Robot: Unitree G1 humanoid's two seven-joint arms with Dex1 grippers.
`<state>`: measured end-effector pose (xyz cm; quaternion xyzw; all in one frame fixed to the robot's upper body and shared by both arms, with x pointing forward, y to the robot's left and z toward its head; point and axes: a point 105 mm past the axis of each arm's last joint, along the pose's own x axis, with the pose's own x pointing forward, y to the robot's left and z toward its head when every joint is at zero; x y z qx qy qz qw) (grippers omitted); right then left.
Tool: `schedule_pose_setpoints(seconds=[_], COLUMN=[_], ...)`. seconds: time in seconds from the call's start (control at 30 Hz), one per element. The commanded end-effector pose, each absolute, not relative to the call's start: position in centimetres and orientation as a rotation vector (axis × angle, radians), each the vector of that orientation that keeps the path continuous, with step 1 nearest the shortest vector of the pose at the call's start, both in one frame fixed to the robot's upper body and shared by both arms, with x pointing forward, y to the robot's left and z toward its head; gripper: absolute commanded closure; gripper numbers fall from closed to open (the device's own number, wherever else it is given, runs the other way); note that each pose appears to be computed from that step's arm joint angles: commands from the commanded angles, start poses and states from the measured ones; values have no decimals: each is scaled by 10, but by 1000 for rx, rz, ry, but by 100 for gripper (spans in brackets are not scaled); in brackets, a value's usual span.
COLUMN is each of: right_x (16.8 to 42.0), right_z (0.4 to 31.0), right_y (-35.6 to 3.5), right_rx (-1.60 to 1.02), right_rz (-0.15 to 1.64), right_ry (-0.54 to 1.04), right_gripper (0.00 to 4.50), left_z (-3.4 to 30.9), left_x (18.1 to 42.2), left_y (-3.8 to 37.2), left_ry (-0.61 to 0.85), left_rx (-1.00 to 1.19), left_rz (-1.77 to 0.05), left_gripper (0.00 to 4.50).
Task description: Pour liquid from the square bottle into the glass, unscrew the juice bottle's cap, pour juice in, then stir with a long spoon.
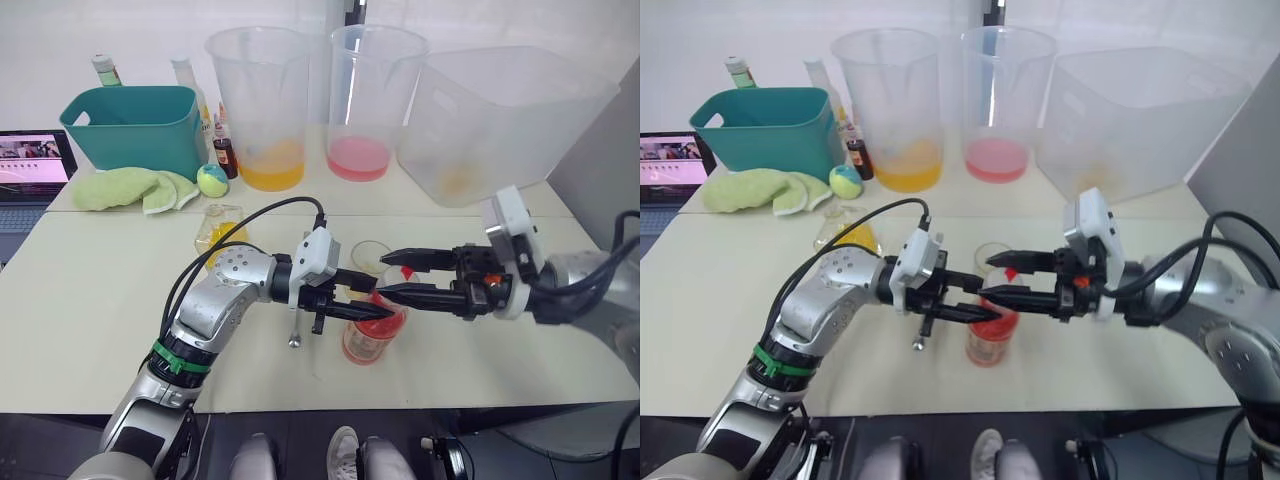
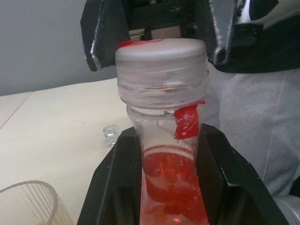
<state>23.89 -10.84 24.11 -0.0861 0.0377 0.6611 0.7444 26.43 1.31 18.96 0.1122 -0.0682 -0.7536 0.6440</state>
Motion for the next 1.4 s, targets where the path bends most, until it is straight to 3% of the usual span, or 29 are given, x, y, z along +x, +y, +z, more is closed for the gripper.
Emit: schedule_pose_setpoints(seconds=[0.03,0.23,0.53,0.6,0.77,0.9,1.23,1.4], right_x=[253,270,263,260,244,236,199,193], right_z=[227,231,247,253,273,283,248,245], right_y=[-113,-109,-109,-111,-112,-111,-110,-100], right_rx=[-204,-273,-278,-277,-249,-201,-140,-96], right_rz=[1586,1704,1695,1657,1591,1463,1105,1007], right_ry=[186,191,149,128,27,-66,-38,-58], right_gripper=[284,284,284,180,7,3,3,3], left_z=[180,180,179,179,179,178,175,176], left_x=[258,259,259,259,258,258,258,259], left_y=[14,17,16,16,14,13,14,12], left_ry=[-112,-106,-107,-108,-111,-112,-115,-115], left_rx=[278,281,280,280,278,273,264,261], left_rz=[-1745,-1740,-1742,-1747,-1756,-1759,-1749,-1750], left_gripper=[327,327,327,327,327,327,327,327])
